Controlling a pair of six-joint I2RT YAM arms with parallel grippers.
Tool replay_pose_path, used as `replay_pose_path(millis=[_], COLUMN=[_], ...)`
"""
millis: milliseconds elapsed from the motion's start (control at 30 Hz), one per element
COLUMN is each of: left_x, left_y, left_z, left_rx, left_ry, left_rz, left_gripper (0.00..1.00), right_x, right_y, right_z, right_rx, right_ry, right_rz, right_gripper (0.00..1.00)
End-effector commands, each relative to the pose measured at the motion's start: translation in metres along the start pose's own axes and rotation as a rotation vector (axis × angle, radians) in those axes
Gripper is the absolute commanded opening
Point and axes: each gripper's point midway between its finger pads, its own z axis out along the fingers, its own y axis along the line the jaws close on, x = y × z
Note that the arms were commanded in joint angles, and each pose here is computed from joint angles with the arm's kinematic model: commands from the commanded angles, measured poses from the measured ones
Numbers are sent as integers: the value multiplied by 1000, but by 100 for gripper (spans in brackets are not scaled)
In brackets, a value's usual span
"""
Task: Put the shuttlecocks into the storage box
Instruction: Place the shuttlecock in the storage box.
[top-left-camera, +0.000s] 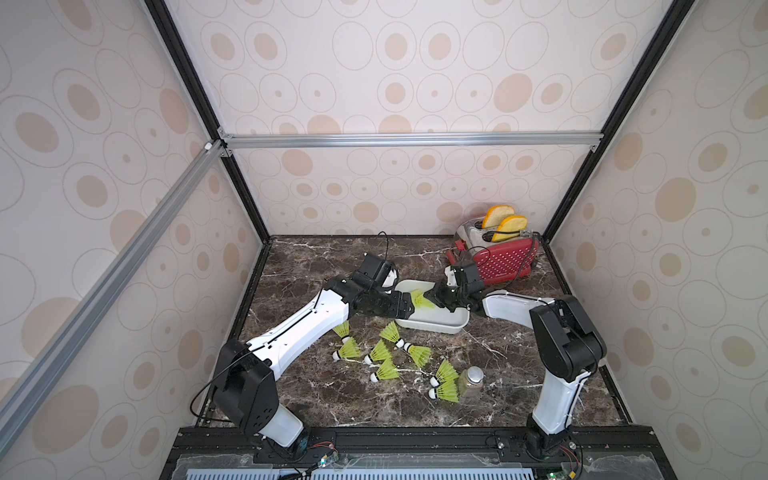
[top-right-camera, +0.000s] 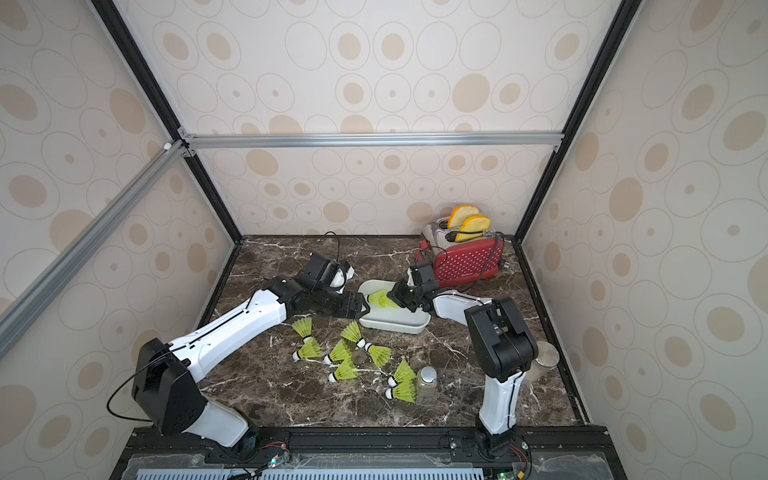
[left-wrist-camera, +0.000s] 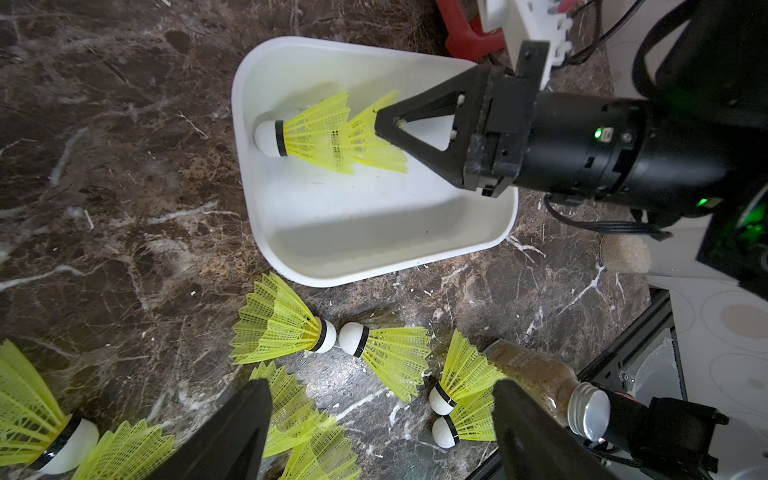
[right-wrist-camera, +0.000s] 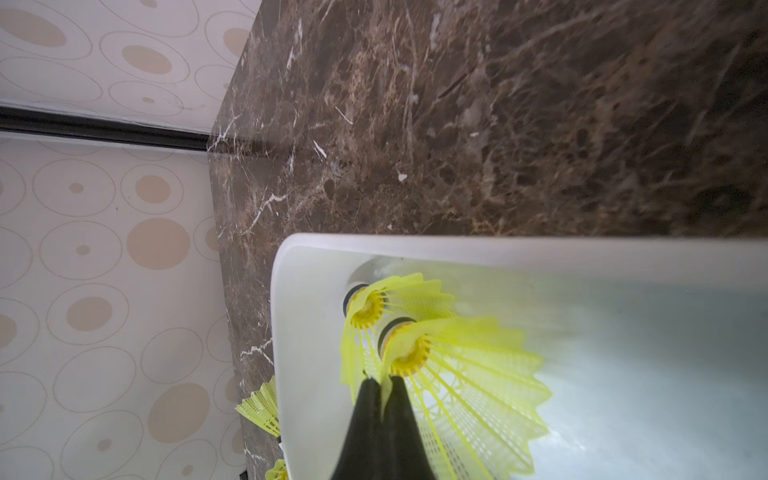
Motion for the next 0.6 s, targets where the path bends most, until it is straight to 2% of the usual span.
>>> replay_pose_path(millis=[0,567], left_x=[1,14], left_y=[-4,-1], left_z=[-15,-26], left_rx=[9,10], left_ry=[-16,-14], left_rz=[16,6], left_gripper=[86,87], right_x=[-2,-6], right_y=[9,11], right_z=[5,23], right_rx=[-35,-111], right_ry=[-8,-33], right_rz=[16,113], right_gripper=[0,0])
